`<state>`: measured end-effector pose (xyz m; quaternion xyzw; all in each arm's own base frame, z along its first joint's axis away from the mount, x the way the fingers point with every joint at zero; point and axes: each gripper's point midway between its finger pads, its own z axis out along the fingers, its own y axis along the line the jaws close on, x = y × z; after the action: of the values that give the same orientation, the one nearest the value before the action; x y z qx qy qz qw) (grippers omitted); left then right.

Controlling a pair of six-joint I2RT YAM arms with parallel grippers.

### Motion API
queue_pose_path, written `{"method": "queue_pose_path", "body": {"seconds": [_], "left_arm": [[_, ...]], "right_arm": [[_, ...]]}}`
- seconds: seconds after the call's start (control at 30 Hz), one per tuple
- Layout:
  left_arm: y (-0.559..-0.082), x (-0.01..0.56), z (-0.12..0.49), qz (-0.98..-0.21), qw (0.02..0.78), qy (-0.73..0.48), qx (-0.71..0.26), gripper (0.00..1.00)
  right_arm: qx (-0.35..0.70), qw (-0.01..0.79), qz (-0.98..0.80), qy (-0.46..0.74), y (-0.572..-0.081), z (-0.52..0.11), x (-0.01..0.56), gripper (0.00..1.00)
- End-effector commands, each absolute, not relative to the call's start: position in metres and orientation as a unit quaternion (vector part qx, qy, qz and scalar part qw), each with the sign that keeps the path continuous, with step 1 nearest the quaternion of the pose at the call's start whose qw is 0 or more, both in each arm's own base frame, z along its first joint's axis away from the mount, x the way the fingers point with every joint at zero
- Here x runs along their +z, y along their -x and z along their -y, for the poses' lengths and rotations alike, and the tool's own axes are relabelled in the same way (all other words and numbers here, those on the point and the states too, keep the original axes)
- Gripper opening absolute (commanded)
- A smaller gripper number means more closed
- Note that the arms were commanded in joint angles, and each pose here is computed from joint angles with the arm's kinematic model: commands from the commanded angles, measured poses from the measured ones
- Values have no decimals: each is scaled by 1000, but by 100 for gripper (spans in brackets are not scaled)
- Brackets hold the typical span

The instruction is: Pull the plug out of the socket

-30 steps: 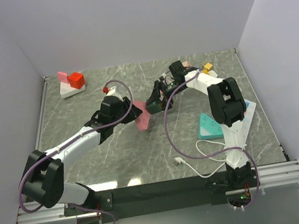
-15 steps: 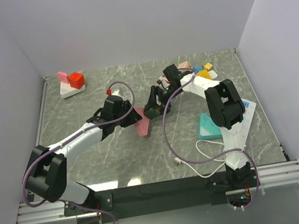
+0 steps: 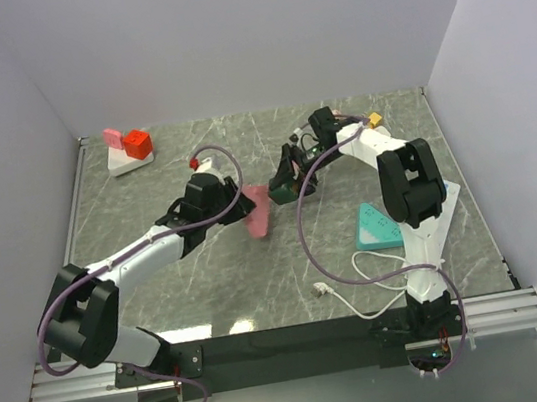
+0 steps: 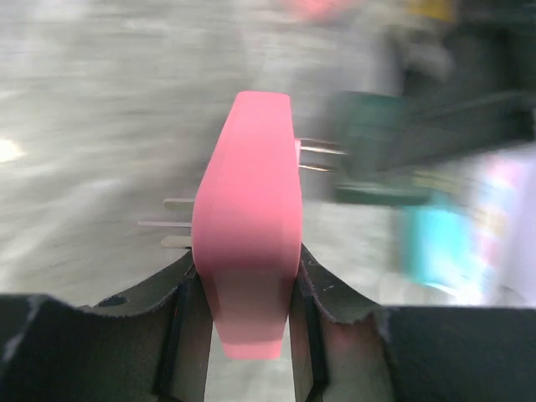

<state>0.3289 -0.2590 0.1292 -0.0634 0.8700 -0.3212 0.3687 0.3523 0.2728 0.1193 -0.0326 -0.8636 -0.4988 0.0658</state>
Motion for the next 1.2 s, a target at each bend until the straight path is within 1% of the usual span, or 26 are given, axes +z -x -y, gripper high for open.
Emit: {"method": "queue_pose_path", "body": {"seconds": [0.0, 0.07, 0.2, 0.27, 0.37, 0.4, 0.47, 0.5, 0.63, 0.77, 0.83, 0.87, 0.97, 1.07, 1.1, 1.17], "left_arm": [[-333, 82, 176, -913, 369, 113, -131, 0], [-343, 94, 184, -908, 377, 112, -142, 0], [-361, 118, 200, -899, 391, 110, -163, 0], [-369, 129, 205, -895, 398, 110, -170, 0], [-371, 141, 206, -889, 407, 110, -178, 1], [-370, 145, 205, -887, 410, 111, -180, 1], [-367, 143, 203, -887, 410, 110, -179, 1], [-366, 142, 203, -888, 409, 111, -179, 0], [-360, 132, 200, -893, 396, 115, -181, 1], [-357, 135, 200, -892, 396, 112, -189, 0], [-355, 135, 201, -893, 392, 108, -194, 0], [-355, 136, 203, -892, 392, 104, -199, 1], [-353, 137, 207, -892, 387, 96, -211, 0], [-348, 133, 221, -892, 371, 77, -245, 1], [-344, 131, 227, -893, 361, 69, -260, 0], [-335, 129, 246, -889, 334, 41, -311, 1]], "right_arm": [[-514, 37, 856, 37, -354, -248, 159, 0], [-485, 39, 873, 40, -347, -262, 148, 0], [-477, 53, 877, 25, -331, -297, 137, 0], [-475, 51, 878, 24, -334, -302, 139, 0], [-465, -1, 884, 37, -355, -290, 146, 0], [-438, -28, 897, 57, -372, -272, 144, 0], [-404, -59, 909, 80, -390, -250, 138, 0], [-364, -91, 920, 112, -410, -223, 129, 0], [-334, -128, 919, 166, -437, -182, 118, 0], [-307, -152, 918, 201, -458, -154, 107, 0], [-303, -161, 914, 216, -474, -146, 100, 0], [-296, -175, 909, 235, -490, -138, 98, 0], [-293, -209, 896, 261, -518, -129, 100, 0], [-286, -241, 884, 281, -549, -121, 107, 0], [-283, -231, 885, 288, -554, -120, 93, 4], [-283, -224, 884, 297, -561, -119, 88, 18]]}}
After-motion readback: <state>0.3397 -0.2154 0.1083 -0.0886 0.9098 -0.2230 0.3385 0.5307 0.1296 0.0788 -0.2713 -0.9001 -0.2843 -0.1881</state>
